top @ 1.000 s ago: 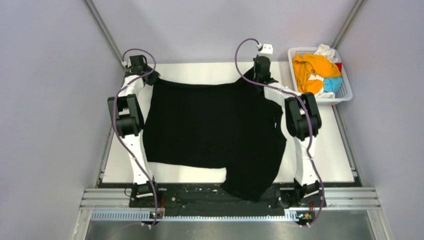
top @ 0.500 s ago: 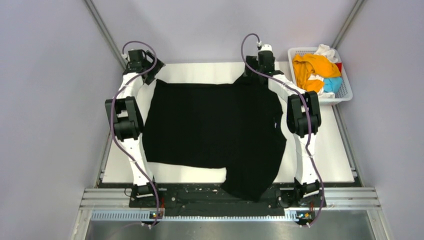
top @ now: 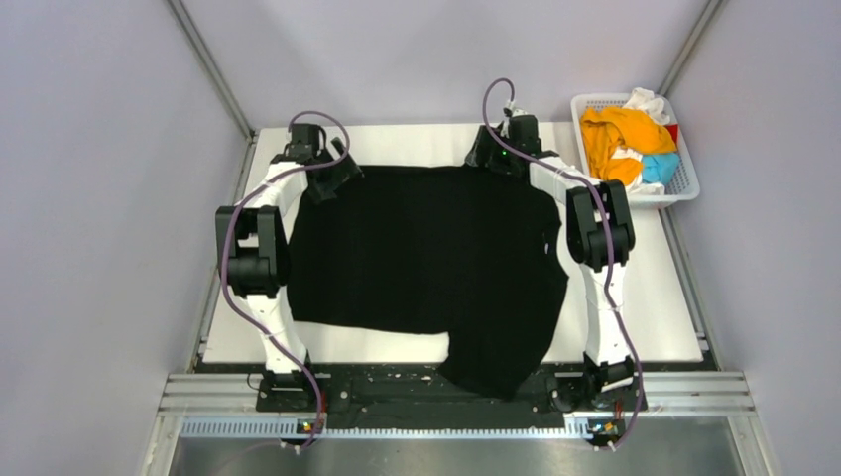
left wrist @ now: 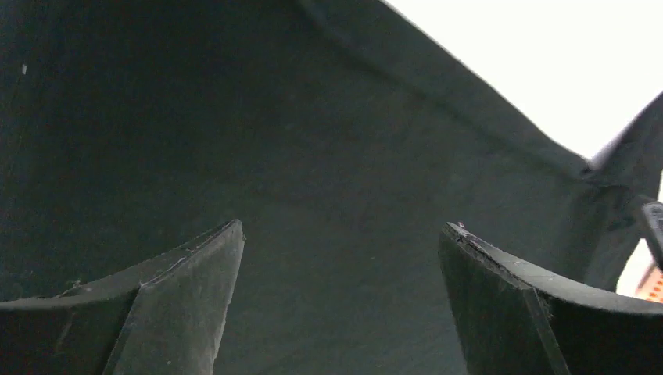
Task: Fold and stack the t-shirts
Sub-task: Flatten out the tshirt
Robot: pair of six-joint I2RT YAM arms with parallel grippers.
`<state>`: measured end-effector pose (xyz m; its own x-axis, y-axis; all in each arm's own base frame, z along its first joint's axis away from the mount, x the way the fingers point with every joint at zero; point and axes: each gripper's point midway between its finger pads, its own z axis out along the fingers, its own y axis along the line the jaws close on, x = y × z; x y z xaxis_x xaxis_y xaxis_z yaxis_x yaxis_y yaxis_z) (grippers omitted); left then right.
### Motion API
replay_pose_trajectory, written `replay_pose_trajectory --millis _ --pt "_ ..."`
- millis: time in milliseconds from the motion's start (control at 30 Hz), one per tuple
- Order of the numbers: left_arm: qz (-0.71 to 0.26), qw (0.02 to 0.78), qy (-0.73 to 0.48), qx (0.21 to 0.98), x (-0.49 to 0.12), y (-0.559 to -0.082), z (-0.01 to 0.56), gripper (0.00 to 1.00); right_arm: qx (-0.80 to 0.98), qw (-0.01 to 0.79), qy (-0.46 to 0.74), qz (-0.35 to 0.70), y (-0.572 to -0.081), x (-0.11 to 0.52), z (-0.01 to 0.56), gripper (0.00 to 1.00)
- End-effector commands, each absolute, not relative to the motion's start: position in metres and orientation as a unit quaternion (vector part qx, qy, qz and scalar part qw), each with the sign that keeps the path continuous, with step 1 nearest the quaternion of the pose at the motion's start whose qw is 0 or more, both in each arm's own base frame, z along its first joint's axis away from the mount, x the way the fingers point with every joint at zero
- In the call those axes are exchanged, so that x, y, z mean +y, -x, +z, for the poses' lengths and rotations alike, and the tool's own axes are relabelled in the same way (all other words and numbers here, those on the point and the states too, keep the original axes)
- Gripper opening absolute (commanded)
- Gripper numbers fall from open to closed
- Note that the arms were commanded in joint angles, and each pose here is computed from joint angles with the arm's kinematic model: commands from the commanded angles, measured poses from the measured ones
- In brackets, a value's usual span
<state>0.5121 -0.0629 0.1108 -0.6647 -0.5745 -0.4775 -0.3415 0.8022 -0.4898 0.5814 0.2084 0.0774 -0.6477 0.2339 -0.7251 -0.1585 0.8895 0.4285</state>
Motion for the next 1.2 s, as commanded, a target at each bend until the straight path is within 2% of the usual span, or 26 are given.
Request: replay_pose_trajectory --millis 0,267,467,633,767,1000,1167 --pt "-0.177 0.302 0.258 0.9 -0.055 -0.492 0.109 0.99 0.862 0.423 -0.033 0.278 -0.589 0.224 0.077 0.99" --pt "-0.143 0.241 0.268 0.922 -0.05 -0.467 0.066 0.99 0.852 0.443 -0.036 0.277 -0.601 0.231 0.065 0.99" --pt "-0.115 0.22 0.269 0.931 -0.042 -0.457 0.05 0.99 0.804 0.514 -0.007 0.299 -0.645 0.254 0.083 0.99" --pt "-0.11 0.215 0.27 0.932 -0.041 -0.454 0.047 0.99 0.742 0.581 0.025 0.334 -0.68 0.294 0.124 0.99" --pt "-0.105 0.218 0.272 0.932 -0.039 -0.452 0.049 0.99 0.723 0.612 0.048 0.318 -0.692 0.313 0.134 0.99" --pt "-0.124 0.236 0.271 0.925 -0.044 -0.466 0.061 0.99 0.745 0.625 0.068 0.223 -0.679 0.285 0.17 0.99" --pt "-0.122 0.256 0.27 0.92 -0.041 -0.482 0.073 0.99 0.803 0.577 0.035 0.143 -0.632 0.239 0.177 0.99"
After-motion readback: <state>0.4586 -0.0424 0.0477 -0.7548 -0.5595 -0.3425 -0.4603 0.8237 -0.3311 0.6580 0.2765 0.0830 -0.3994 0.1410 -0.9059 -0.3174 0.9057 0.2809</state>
